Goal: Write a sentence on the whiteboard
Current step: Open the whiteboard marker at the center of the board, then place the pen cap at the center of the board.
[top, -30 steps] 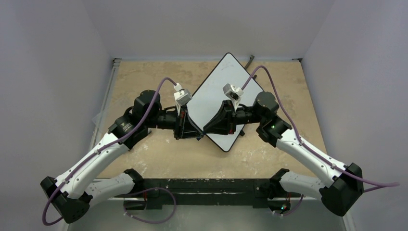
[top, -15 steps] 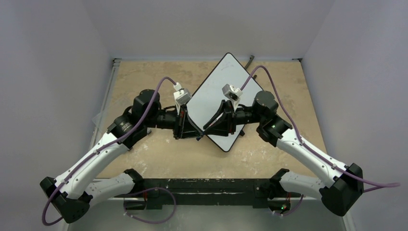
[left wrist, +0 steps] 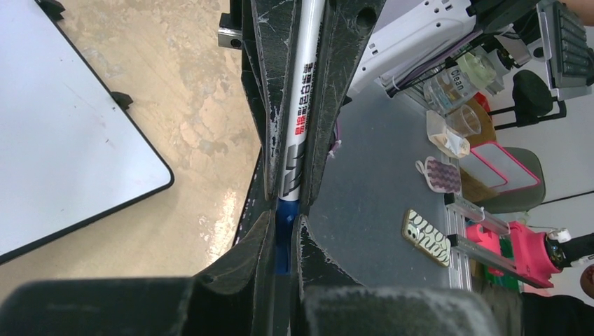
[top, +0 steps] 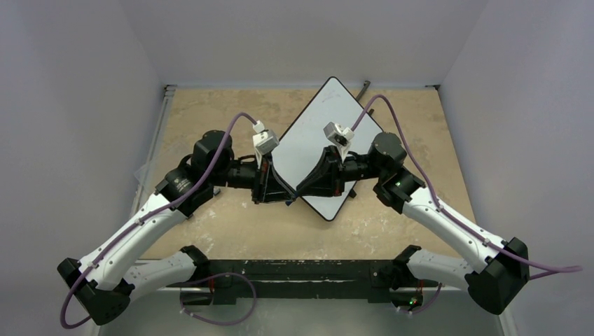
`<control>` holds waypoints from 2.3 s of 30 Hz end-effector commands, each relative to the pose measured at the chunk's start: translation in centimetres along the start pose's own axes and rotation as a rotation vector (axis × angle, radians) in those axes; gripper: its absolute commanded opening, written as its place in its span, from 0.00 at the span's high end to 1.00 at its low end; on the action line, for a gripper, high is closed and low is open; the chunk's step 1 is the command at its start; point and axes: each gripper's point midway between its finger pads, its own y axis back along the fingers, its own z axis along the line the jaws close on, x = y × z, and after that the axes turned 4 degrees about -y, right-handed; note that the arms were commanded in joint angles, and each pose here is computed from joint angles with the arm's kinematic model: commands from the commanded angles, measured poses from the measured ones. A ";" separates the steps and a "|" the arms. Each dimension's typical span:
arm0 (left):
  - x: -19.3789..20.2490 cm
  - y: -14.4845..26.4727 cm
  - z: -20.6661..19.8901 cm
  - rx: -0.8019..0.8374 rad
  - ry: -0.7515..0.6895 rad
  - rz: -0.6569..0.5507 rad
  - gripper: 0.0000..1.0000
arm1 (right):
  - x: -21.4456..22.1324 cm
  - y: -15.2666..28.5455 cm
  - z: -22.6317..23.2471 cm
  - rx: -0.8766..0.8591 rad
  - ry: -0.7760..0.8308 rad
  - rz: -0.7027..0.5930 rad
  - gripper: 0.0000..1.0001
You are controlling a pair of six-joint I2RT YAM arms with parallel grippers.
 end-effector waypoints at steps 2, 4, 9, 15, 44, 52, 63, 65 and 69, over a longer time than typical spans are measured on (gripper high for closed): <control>-1.0 0.6 -0.9 0.010 -0.044 -0.022 1.00 | -1.8 -0.1 2.2 -0.077 0.081 -0.022 1.00; -1.1 0.6 -0.9 0.003 -0.045 -0.024 1.00 | -1.6 0.0 2.3 -0.085 0.082 -0.017 1.00; -1.0 0.6 -0.3 -0.025 -0.037 -0.021 0.50 | -2.1 0.0 1.5 -0.021 0.078 -0.044 1.00; -0.7 0.5 0.3 -0.056 -0.025 -0.031 0.33 | -3.1 0.0 0.2 0.064 0.066 -0.084 1.00; 1.0 -0.4 4.9 -0.246 0.004 -0.078 1.00 | -4.1 0.4 -2.0 0.237 -0.084 -0.111 1.00; 3.2 1.0 7.9 -0.424 0.011 -0.079 1.00 | -5.0 1.0 -3.6 0.344 -0.144 -0.120 1.00; 5.2 2.5 9.7 -0.552 0.000 -0.112 1.00 | -5.0 2.6 -6.1 0.419 -0.214 -0.123 1.00; 5.4 2.7 9.9 -0.570 0.000 -0.111 1.00 | -5.1 3.0 -6.4 0.428 -0.221 -0.128 1.00; 5.8 3.0 10.4 -0.601 0.014 -0.116 1.00 | -5.3 3.6 -6.7 0.439 -0.228 -0.133 1.00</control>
